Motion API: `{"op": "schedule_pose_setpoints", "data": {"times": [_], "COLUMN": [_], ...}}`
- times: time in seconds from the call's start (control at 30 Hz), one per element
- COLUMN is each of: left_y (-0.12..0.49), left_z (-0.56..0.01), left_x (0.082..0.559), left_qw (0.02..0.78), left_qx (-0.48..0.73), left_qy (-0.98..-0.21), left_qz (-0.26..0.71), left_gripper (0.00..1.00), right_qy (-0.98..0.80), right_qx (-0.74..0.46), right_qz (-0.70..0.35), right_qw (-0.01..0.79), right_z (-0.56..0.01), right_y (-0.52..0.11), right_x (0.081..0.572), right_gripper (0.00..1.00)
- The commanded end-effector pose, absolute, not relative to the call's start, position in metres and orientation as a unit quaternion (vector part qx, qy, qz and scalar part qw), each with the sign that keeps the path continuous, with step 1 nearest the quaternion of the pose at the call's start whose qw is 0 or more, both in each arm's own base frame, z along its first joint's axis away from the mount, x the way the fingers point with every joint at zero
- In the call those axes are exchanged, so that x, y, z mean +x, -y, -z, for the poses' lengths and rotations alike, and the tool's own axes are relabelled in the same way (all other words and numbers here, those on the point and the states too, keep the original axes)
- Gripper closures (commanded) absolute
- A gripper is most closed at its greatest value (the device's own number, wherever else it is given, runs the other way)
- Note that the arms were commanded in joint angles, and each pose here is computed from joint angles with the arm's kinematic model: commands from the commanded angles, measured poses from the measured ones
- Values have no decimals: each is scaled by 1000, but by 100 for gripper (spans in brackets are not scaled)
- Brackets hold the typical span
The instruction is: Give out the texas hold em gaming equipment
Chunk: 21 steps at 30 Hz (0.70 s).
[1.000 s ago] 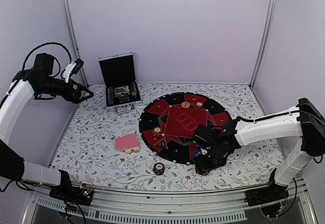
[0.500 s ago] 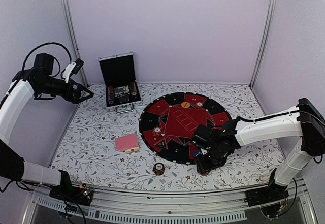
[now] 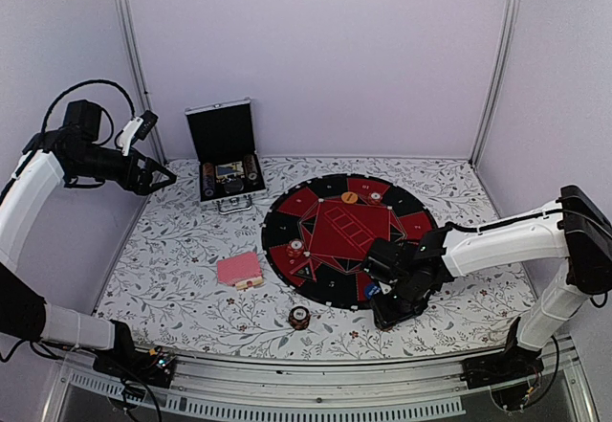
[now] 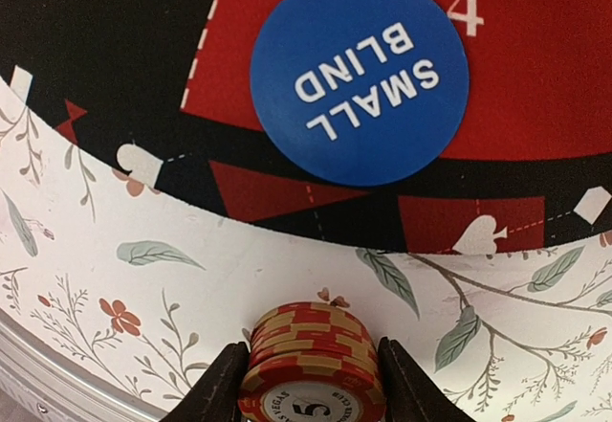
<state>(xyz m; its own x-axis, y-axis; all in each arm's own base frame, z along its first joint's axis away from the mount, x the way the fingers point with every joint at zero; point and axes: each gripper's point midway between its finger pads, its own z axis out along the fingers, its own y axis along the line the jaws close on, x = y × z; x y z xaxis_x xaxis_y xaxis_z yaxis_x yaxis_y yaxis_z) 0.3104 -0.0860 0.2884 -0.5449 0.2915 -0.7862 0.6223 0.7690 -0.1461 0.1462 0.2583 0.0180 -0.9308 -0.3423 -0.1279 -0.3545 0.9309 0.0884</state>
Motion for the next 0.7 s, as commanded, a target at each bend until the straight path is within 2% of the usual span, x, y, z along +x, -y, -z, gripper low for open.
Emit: {"op": "schedule_pose_setpoints", "data": {"times": [0.0, 0.17, 0.3, 0.67], "left_y": [85, 85, 85, 86], "left_z": [-299, -299, -299, -297], "left_x": [308, 308, 308, 309], "left_qw": [406, 405, 406, 404], "left_qx": [272, 271, 272, 273], "left_qy": [-848, -848, -848, -848], "left_qz": [204, 207, 205, 208], "left_gripper": [0, 0, 0, 0], "right_qy": [-980, -980, -979, -978], "right_qx": [-179, -179, -177, -177], "right_qz": [-56, -60, -64, -68], "right_qw": [66, 70, 72, 89], "right_z": [-30, -36, -39, -65], "right_y": [-261, -261, -263, -267], "right_x": [148, 149, 150, 155], "right_gripper": [53, 54, 64, 70]}}
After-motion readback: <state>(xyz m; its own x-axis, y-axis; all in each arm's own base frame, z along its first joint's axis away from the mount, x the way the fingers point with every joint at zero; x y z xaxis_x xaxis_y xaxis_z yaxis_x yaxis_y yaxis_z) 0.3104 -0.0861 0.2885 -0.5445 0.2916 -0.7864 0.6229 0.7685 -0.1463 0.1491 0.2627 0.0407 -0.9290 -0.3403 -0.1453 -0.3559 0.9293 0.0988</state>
